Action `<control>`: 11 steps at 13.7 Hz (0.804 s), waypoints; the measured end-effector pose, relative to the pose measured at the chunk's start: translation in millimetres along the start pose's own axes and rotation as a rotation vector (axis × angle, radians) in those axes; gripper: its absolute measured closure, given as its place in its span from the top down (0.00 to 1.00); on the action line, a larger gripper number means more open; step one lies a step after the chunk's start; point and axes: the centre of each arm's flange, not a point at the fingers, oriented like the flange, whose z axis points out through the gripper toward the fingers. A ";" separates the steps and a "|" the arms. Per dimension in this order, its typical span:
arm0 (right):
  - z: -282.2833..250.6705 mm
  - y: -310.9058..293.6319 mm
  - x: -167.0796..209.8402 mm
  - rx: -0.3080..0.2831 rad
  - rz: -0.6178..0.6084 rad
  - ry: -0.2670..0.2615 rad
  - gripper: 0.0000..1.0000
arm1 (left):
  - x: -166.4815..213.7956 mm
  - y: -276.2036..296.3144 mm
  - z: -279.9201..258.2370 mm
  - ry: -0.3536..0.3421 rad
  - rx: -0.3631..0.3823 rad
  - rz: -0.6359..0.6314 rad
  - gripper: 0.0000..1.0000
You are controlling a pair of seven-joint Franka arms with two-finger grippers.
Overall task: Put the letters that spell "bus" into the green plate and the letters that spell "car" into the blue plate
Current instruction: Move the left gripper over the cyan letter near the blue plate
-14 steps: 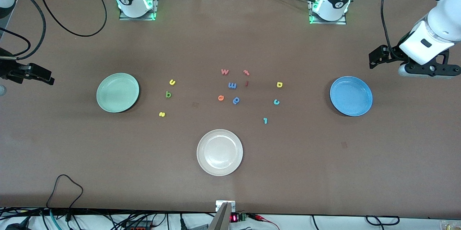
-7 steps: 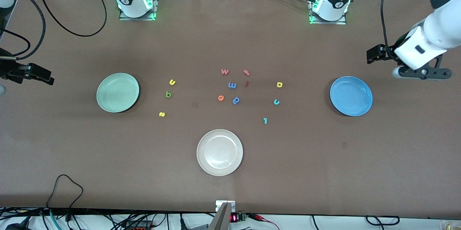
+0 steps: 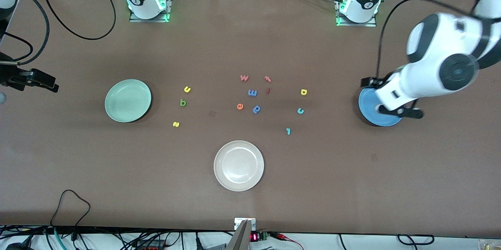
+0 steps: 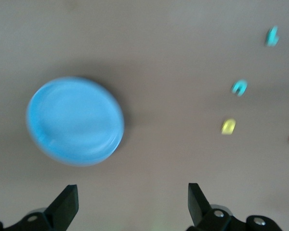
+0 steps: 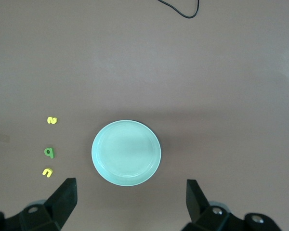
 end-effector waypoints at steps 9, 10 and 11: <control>4.3 -0.6 1.9 0.000 -0.001 -0.006 1.00 | 89.3 178.7 137.6 0.340 -0.103 0.103 0.95; 9.5 -1.1 5.2 0.000 -0.001 -0.007 1.00 | 93.4 185.6 149.1 0.360 -0.112 0.109 0.94; 16.9 -2.1 10.6 -0.001 -0.003 -0.003 1.00 | 93.6 195.3 161.4 0.361 -0.113 0.118 0.83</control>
